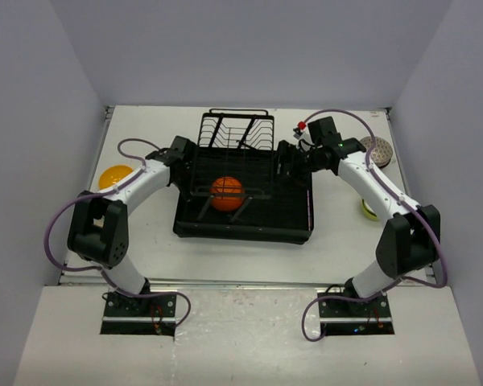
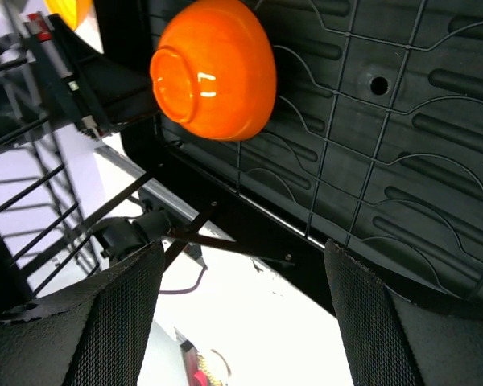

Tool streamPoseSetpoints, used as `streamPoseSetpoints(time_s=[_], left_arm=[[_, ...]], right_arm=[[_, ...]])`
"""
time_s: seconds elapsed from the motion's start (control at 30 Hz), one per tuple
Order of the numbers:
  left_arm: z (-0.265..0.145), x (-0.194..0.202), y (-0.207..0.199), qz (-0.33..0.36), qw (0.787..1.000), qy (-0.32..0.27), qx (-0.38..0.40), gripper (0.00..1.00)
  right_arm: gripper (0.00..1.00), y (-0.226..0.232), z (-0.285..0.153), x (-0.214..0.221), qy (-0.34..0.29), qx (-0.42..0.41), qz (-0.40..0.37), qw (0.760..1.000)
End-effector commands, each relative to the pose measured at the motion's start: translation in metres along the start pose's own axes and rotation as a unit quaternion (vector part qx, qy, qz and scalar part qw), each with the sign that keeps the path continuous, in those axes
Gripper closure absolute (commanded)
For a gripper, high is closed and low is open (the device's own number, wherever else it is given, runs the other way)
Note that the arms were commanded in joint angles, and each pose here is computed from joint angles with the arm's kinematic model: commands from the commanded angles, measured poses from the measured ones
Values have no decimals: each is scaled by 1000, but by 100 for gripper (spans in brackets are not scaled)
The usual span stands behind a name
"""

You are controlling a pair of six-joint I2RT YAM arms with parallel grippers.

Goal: Unload the bowls from the dish rack

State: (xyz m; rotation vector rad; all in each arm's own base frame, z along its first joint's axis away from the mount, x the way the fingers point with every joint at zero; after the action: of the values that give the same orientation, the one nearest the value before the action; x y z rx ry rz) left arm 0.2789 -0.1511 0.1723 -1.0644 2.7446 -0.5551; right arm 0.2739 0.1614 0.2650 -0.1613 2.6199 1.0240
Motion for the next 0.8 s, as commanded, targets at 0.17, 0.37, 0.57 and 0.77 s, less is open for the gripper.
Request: streamPoseSetpoints(time_s=[0.17, 0.37, 0.57, 0.77], left_arm=[[-26, -6, -24, 5, 998, -28, 49, 100], [-25, -11, -25, 4, 999, -11, 53, 100], [-31, -26, -14, -12, 998, -20, 50, 100], [-29, -39, -8, -13, 998, -10, 64, 100]], right_arm=[[20, 9, 9, -11, -2, -38, 15, 999], [20, 2, 24, -17, 1, -35, 39, 999], [21, -12, 48, -18, 28, -40, 57, 997], [39, -18, 66, -23, 26, -82, 64, 994]])
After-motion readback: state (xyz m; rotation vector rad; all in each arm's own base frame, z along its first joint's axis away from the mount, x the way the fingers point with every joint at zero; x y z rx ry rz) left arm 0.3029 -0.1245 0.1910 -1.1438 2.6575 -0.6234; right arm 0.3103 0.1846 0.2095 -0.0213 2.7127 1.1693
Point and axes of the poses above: each gripper's point midway between its finger pads, its own z axis out along the fingers, its own y axis along the line the jaws close on, x = y × z, the point moved 10 cm from there along -z, back along the fingers, and after that the axes turned 12 degrees about -z, right-handed, at the moved point
